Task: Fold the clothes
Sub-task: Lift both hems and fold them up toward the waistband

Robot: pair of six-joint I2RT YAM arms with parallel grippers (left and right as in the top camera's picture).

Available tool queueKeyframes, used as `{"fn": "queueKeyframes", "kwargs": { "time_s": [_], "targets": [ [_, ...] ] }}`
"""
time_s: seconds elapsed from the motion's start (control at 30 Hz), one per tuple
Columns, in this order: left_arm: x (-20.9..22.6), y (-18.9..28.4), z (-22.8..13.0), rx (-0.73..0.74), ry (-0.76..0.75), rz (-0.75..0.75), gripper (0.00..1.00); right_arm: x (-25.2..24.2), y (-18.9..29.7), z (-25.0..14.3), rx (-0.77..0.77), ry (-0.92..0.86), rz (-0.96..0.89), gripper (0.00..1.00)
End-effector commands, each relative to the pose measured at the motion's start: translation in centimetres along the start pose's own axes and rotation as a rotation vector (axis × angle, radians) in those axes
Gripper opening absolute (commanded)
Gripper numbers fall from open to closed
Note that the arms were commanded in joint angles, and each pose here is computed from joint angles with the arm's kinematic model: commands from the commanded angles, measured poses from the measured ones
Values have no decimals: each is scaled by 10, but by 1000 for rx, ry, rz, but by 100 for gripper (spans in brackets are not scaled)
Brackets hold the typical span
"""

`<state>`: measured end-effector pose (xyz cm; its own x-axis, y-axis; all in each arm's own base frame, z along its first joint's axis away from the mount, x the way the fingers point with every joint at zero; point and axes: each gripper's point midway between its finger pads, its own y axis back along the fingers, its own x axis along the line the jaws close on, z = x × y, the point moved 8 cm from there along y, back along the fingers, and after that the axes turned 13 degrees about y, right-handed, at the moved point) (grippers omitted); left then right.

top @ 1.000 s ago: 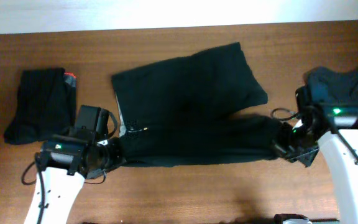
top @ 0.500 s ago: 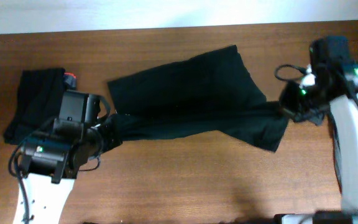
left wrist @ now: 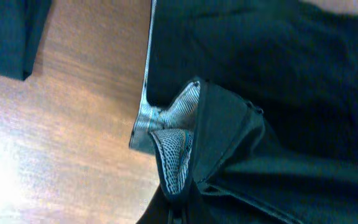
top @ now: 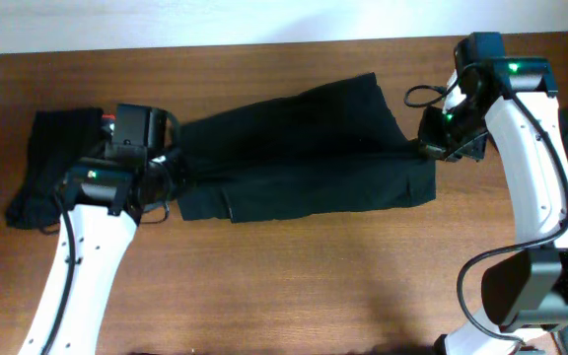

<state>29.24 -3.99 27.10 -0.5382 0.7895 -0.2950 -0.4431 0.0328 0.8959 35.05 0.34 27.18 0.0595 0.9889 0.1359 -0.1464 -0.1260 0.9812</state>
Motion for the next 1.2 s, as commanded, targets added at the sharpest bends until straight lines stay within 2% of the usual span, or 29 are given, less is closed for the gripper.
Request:
{"fn": "queueKeyframes", "kwargs": {
  "time_s": [0.0, 0.2, 0.5, 0.67, 0.97, 1.17],
  "targets": [
    [14, 4, 24, -108, 36, 62, 1, -9, 27, 12, -112, 19, -88, 4],
    [6, 4, 31, -123, 46, -13, 1, -5, 39, 33, -249, 34, -80, 4],
    [-8, 7, 47, -219, 52, -96, 0, 31, 24, 56, -332, 130, -68, 4],
    [-7, -3, 53, -248, 57, -54, 0, 42, 4, 64, -310, 154, -70, 4],
    [-17, -53, 65, -224, 56, -15, 1, 41, -39, 80, -239, 143, -76, 4],
    [-27, -82, 79, -274, 61, -29, 0, 41, -65, 97, -258, 144, -74, 4]
  ]
}}
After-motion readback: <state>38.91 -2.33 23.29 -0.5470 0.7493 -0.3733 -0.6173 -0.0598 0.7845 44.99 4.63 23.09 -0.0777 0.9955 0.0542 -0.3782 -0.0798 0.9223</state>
